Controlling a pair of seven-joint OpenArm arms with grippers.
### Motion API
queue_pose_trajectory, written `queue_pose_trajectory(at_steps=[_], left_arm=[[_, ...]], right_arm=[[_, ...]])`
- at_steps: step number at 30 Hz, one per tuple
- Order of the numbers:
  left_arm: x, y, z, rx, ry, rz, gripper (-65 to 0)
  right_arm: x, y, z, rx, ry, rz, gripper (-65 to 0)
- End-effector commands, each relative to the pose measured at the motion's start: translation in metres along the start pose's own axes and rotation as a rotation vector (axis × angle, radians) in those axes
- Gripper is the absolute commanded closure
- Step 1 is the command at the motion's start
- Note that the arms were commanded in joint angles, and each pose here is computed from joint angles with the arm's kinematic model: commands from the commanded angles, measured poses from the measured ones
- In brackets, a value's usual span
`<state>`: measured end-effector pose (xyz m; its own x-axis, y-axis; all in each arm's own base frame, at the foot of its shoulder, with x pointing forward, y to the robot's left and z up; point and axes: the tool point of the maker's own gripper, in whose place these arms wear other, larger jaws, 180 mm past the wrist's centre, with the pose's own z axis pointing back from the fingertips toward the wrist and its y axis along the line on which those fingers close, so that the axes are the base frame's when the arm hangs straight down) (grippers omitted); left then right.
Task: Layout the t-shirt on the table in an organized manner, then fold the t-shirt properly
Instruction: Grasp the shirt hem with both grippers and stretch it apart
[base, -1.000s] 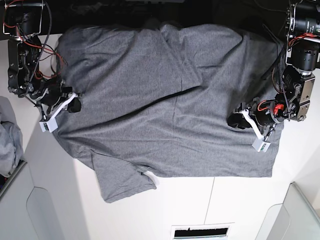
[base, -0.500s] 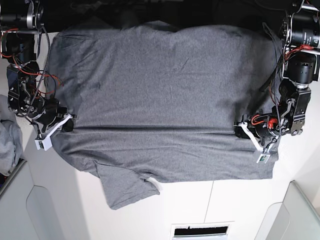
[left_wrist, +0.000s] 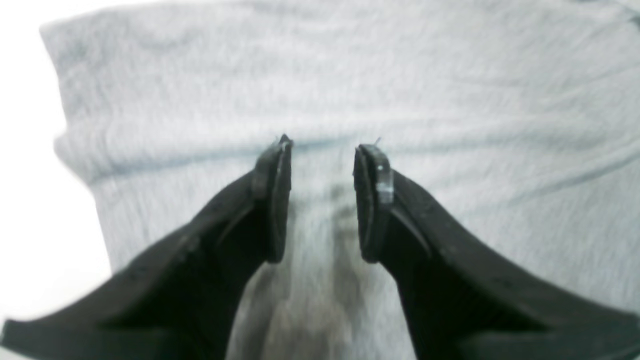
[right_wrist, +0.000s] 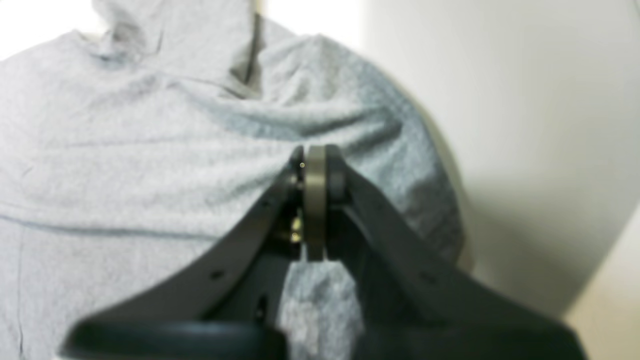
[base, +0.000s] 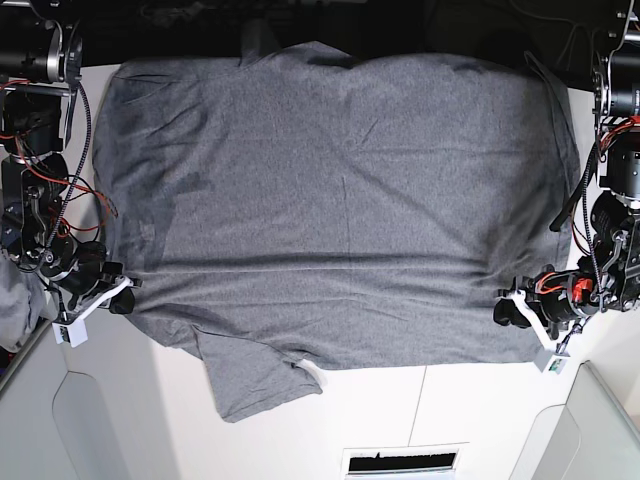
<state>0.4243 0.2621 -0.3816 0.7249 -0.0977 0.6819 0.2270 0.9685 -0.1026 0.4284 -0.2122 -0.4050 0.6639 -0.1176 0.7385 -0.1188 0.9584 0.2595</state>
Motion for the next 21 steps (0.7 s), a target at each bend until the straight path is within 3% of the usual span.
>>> queue_pose_trajectory(at_steps=[1, 4, 8, 10, 17, 21], left_arm=[[0.011, 0.010, 0.008, 0.015, -0.022, -0.007, -23.4], [-0.008, 0.012, 0.010, 0.008, 0.035, 0.005, -23.2], [-0.028, -0.039, 0.024, -0.260, 0.076, -0.021, -16.7], [-0.044, -0.050, 0.036, -0.297, 0.108, -0.041, -16.3], [-0.118, -0.066, 0.072, -0.312, 0.237, -0.167, -16.3], [-0.152, -0.053, 0.072, -0.225, 0.282, -0.157, -16.3]], right_arm=[[0.022, 0.005, 0.000, 0.015, -0.052, 0.005, 0.0], [0.010, 0.022, -0.006, 0.048, -0.004, -0.007, 0.0], [-0.014, 0.042, -0.004, 0.148, 0.101, -0.025, 0.0], [-0.028, 0.044, 0.006, 0.178, 0.155, -0.031, 0.0], [-0.062, 0.034, 0.051, 0.158, 0.209, 0.065, 0.0], [-0.102, 0.031, 0.061, 0.156, 0.276, 0.044, 0.0]])
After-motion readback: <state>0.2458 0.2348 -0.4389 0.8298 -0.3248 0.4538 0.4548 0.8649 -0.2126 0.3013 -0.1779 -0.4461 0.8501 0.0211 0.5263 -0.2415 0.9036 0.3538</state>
